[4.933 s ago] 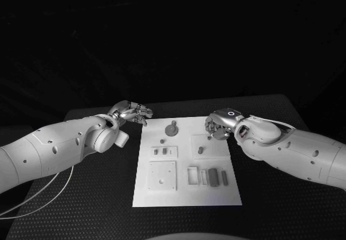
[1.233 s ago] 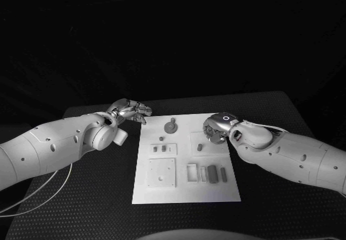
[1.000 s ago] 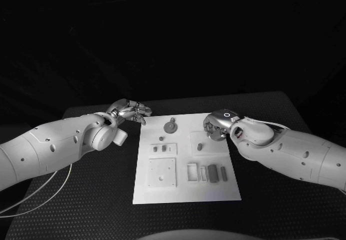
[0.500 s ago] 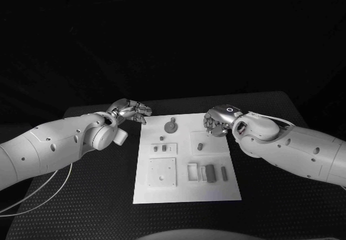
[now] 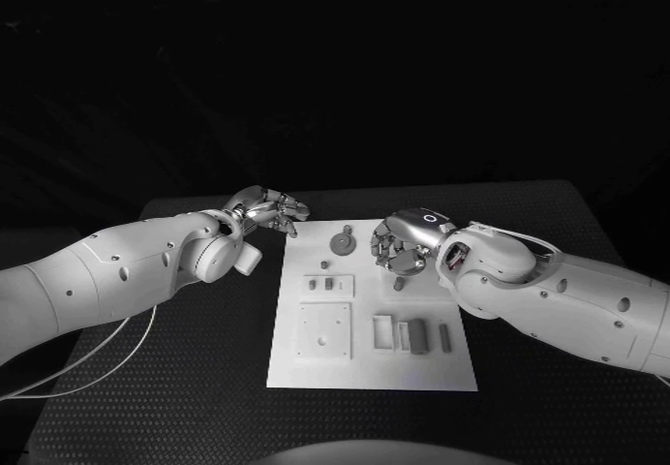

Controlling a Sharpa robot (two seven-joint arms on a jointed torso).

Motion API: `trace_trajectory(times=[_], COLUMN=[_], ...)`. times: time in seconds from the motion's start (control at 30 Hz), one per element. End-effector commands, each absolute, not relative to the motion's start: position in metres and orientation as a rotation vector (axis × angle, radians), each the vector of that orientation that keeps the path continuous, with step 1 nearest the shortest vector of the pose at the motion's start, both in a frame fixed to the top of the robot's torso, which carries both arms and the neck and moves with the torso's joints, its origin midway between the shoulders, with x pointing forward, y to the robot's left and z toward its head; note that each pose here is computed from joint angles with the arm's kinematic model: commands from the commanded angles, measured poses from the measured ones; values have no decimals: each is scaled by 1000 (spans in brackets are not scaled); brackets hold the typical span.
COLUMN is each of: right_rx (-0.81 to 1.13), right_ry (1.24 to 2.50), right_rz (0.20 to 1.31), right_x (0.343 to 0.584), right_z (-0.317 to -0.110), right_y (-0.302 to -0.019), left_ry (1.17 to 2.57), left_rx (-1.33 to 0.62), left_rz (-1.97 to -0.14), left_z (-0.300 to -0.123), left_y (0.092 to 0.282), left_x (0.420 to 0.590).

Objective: Assemble the parts on the task board

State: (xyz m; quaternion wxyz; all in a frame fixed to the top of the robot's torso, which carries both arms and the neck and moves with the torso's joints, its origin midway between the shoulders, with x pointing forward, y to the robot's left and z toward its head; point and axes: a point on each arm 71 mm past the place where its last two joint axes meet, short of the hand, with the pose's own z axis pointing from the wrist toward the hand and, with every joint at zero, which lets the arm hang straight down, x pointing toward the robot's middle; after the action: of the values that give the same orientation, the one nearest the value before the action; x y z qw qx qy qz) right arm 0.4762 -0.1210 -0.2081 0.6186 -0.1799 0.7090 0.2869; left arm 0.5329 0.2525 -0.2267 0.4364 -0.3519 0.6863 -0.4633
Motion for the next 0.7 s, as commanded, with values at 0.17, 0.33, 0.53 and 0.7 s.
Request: trace_trajectory(times=[0.17, 0.33, 0.53, 0.7], right_rx=[-460, -512, -568, -592], right_ry=[1654, 1677, 1705, 1715], right_rz=[744, 757, 765, 768], right_x=[464, 457, 447, 443], right_z=[-212, -226, -246, -256], right_y=[-96, -82, -69, -63], left_ry=[1711, 1711, 1710, 1711], left_rx=[-873, -869, -866, -865], left_rz=[-1173, -1176, -1180, -1182], left_z=[-225, -224, -223, -223], left_y=[249, 247, 244, 242], left_x=[533, 533, 534, 534])
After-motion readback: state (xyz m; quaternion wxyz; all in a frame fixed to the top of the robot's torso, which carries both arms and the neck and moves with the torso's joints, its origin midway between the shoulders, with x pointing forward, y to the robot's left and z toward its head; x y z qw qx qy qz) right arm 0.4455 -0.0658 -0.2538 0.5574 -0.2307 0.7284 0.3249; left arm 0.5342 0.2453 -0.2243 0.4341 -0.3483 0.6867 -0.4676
